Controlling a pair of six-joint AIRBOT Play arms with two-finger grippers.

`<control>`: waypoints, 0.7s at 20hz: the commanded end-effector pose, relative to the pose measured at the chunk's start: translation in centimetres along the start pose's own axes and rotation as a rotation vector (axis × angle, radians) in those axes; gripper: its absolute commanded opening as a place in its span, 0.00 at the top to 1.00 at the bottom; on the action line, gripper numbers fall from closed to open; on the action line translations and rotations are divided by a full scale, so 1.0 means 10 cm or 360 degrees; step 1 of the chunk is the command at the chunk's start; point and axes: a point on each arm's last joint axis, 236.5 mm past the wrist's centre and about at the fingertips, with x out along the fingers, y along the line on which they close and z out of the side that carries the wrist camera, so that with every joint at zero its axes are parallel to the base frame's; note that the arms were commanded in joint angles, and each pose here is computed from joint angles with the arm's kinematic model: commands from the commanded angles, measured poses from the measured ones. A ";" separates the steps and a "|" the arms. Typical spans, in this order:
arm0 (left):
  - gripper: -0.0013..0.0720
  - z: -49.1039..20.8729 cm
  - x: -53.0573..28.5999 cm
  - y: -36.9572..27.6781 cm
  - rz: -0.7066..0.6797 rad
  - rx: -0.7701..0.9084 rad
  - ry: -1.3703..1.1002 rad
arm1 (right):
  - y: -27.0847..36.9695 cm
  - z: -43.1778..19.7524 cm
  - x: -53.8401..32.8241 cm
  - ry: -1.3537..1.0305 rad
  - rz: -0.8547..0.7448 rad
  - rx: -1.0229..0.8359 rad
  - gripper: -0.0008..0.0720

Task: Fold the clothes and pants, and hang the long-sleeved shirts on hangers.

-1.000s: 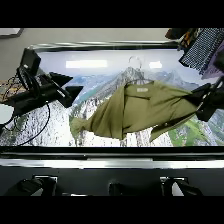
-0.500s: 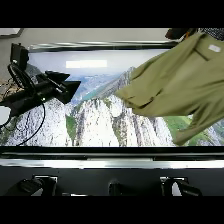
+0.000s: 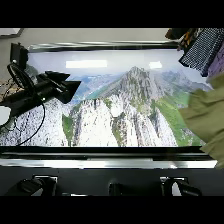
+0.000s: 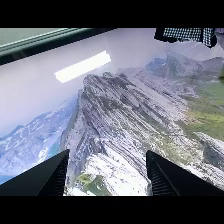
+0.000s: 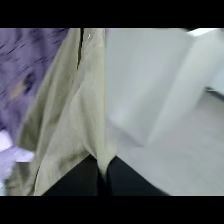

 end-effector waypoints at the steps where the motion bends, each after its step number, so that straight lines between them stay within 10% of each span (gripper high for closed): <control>1: 0.23 -0.01 0.01 0.00 -0.0001 -0.0002 0.0003 | -0.56 0.22 -0.02 -0.0113 -0.0403 0.0046 0.96; 14: 0.23 -0.02 0.01 0.00 0.0000 -0.0002 0.0006 | -0.43 1.07 0.47 -0.0444 -0.0638 0.0053 0.96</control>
